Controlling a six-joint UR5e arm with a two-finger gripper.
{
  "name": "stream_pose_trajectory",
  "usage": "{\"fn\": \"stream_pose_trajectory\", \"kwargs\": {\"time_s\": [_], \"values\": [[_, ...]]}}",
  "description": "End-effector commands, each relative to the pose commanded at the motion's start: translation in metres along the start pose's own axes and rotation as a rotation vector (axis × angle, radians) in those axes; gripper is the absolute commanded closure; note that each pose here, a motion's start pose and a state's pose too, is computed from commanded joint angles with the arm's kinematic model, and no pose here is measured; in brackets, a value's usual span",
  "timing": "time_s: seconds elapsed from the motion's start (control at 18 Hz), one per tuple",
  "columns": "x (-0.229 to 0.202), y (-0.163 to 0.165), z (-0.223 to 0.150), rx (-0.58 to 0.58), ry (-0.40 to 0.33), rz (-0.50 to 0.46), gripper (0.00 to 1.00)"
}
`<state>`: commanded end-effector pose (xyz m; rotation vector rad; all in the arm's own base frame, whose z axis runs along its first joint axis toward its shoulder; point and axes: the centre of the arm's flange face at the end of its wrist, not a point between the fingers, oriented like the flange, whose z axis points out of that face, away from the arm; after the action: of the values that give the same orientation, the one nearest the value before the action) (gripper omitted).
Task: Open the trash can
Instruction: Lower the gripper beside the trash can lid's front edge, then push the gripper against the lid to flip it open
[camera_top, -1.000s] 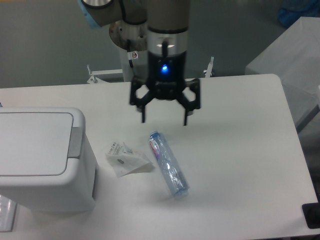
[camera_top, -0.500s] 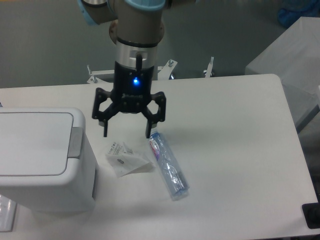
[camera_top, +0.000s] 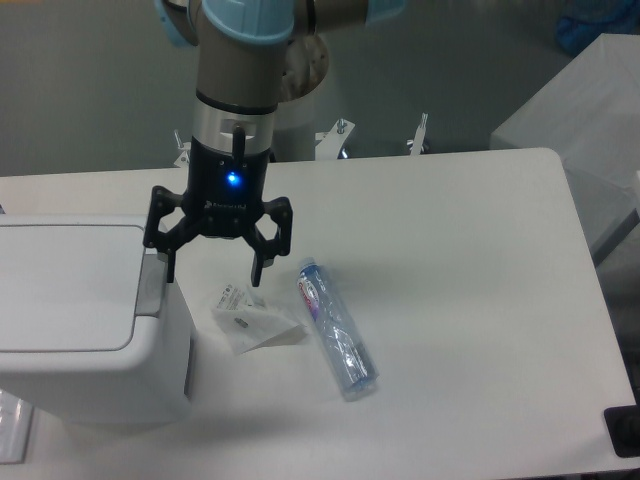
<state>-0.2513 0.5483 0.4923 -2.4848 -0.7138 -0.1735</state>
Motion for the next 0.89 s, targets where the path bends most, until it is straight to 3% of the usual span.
{"fn": "stream_pose_trajectory", "kwargs": {"time_s": [0.89], "values": [[0.01,0.003,0.03,-0.044,0.012,0.015,0.0]]}}
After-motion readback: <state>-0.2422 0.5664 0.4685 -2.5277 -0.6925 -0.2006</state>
